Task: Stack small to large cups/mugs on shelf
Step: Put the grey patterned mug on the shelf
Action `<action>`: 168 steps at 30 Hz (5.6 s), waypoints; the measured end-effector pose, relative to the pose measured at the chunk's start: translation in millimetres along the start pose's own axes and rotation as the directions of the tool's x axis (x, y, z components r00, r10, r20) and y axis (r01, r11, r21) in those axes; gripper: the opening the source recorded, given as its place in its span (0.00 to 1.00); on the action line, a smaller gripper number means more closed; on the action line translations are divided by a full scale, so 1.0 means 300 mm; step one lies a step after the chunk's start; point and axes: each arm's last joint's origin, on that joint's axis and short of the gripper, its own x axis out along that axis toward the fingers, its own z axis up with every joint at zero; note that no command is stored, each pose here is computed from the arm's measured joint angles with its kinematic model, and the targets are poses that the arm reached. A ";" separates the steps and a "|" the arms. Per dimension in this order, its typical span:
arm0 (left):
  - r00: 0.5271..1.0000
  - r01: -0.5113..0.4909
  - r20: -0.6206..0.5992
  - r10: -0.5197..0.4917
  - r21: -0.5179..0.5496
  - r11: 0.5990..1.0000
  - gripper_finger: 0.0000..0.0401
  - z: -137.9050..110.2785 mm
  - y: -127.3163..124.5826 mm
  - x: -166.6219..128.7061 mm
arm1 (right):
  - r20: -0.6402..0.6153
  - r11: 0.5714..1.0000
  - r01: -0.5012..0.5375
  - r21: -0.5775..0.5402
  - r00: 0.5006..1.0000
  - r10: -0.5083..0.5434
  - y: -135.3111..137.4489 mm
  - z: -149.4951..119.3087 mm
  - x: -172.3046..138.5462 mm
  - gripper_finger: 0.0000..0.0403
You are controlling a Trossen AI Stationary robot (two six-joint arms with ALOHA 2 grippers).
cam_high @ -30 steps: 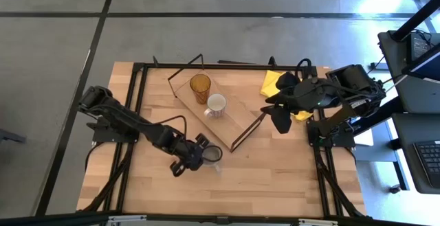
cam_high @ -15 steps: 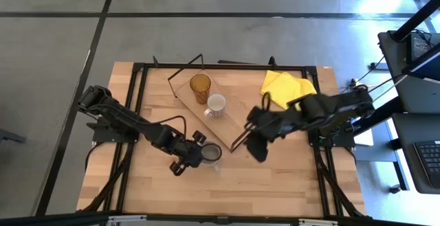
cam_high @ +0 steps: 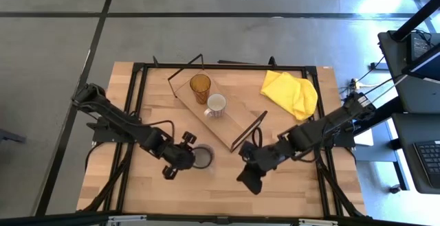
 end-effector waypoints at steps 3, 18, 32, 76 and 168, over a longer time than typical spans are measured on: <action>0.998 -0.045 0.030 0.046 -0.029 0.999 0.27 0.001 0.001 -0.031 | -0.003 0.998 -0.004 0.069 1.000 0.004 -0.030 -0.031 0.039 0.01; 0.981 -0.192 -0.093 0.170 -0.581 0.791 0.27 -0.077 -0.084 -0.044 | 0.258 0.936 -0.139 0.323 0.965 0.054 -0.214 -0.100 0.317 0.00; 0.927 -0.268 -0.081 0.367 -0.828 0.493 0.27 -0.157 -0.139 0.003 | 0.442 0.742 -0.186 0.644 0.882 -0.162 -0.305 -0.173 0.490 0.00; 0.929 -0.054 0.109 0.353 -0.906 0.421 0.27 -0.158 0.060 0.157 | 0.477 0.834 -0.212 0.509 0.877 -0.068 -0.259 -0.002 0.684 0.00; 0.943 -0.036 0.182 0.280 -0.778 0.627 0.27 -0.138 0.071 0.154 | 0.479 0.971 0.097 0.220 0.856 -0.194 -0.231 0.148 0.725 0.10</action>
